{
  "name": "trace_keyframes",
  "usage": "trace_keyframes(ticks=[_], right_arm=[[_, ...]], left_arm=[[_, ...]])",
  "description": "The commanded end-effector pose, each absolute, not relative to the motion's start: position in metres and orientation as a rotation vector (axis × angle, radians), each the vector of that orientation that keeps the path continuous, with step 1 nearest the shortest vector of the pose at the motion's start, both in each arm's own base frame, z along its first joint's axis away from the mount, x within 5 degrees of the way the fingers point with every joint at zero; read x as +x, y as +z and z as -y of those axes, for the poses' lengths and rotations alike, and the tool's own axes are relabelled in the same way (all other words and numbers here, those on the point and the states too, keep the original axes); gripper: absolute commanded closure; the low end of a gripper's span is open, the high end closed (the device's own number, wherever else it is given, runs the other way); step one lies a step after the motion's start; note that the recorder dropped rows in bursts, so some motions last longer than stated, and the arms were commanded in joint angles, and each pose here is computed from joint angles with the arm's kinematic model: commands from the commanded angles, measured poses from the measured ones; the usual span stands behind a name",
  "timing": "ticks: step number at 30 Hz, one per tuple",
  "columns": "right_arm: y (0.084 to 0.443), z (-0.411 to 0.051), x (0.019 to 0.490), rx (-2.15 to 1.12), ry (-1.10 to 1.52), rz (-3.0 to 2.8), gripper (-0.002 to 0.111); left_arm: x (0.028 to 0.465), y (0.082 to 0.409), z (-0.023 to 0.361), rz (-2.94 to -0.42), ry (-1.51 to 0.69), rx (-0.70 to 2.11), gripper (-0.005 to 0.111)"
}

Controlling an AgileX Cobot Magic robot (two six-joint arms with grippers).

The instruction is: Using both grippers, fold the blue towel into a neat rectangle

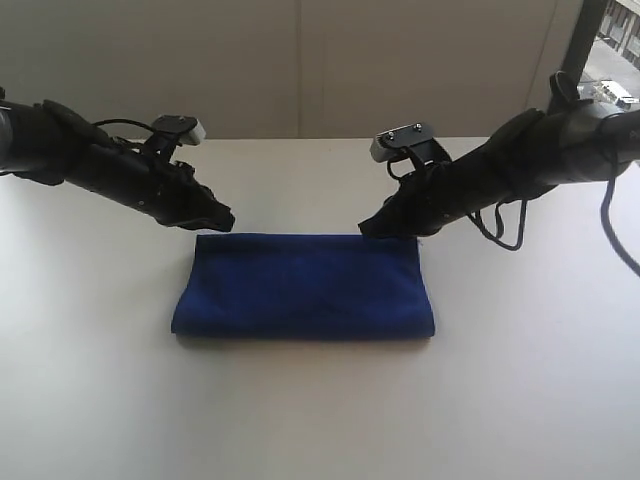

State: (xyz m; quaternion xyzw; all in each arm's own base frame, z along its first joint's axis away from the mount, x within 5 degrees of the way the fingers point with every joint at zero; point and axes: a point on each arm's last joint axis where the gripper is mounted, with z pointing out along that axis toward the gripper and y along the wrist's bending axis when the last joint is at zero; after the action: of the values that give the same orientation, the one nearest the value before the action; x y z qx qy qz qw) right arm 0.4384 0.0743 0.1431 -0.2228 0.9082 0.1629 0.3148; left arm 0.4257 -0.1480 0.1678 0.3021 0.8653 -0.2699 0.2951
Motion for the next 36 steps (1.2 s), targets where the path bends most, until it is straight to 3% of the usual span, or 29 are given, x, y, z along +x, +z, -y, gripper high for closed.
trace_keyframes(ticks=[1, 11, 20, 31, 36], right_arm=[[0.139, -0.069, 0.443, -0.548, 0.397, -2.388, 0.108], [0.115, -0.067, 0.445, -0.538, 0.378, -2.434, 0.108], [0.115, -0.056, 0.45, -0.504, 0.274, -2.409, 0.108], [0.113, -0.036, 0.449, -0.482, 0.296, -2.444, 0.108], [0.112, -0.036, 0.448, -0.502, 0.284, -2.445, 0.108]], left_arm=[[0.428, 0.15, 0.152, -2.318, -0.798, 0.777, 0.107], [0.434, 0.131, 0.149, -2.347, -0.749, 0.711, 0.107], [0.437, 0.127, 0.145, -2.352, -0.652, 0.733, 0.107], [0.439, 0.128, 0.143, -2.347, -0.626, 0.727, 0.107], [0.437, 0.143, 0.144, -2.316, -0.632, 0.733, 0.107]])
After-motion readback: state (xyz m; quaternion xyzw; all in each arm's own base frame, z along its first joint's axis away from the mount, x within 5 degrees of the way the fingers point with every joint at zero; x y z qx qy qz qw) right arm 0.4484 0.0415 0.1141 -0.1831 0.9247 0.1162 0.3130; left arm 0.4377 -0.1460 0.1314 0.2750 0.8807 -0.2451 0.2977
